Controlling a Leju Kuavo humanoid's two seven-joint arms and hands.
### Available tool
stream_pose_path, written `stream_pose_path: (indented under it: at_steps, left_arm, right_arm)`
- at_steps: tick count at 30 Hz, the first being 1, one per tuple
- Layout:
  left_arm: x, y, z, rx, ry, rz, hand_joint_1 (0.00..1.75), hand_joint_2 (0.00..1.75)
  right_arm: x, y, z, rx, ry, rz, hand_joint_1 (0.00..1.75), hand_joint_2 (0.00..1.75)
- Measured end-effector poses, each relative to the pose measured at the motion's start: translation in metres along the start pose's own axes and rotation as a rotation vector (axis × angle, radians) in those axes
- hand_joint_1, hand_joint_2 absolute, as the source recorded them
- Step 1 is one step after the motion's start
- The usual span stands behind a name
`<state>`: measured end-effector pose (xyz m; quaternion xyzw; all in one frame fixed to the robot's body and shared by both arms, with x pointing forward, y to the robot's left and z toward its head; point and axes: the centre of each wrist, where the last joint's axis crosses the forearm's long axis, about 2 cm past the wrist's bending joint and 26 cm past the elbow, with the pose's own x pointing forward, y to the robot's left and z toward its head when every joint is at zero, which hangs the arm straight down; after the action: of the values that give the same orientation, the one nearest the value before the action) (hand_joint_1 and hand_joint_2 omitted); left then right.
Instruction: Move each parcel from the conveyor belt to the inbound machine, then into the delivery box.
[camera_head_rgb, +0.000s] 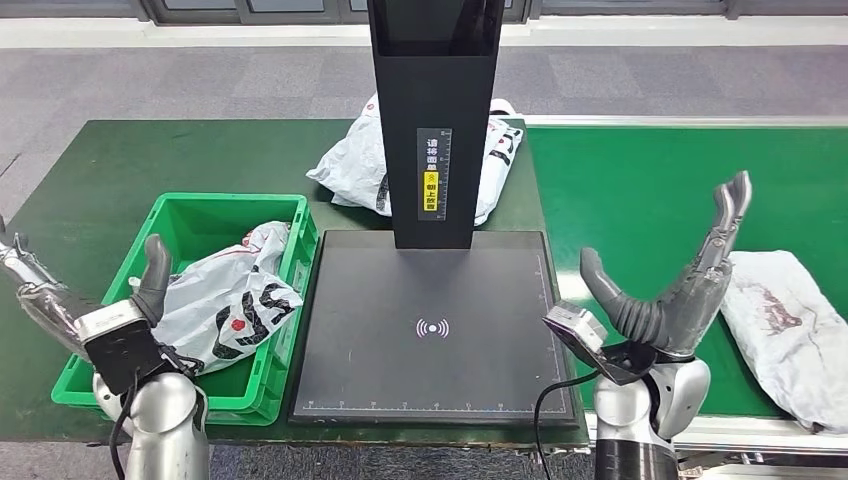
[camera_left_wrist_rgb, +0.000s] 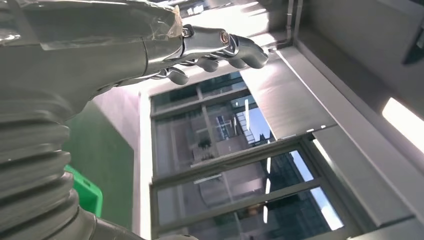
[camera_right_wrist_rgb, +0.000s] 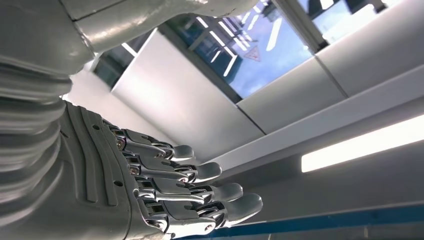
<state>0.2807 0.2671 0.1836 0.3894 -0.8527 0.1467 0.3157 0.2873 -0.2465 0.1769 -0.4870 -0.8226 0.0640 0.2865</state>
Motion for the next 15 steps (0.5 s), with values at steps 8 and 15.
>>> stream_pose_path:
  at_steps: [8,15]
  left_arm:
    - [0.012,-0.014,0.010,-0.095,0.148,0.613,0.00,1.75]
    - [0.014,-0.021,0.030,-0.236,0.246,0.860,0.00,1.75]
  right_arm:
    - [-0.060,-0.020,0.019,0.182,0.037,0.400,0.00,1.75]
    - [-0.116,-0.037,0.033,0.205,0.509,0.716,0.00,1.75]
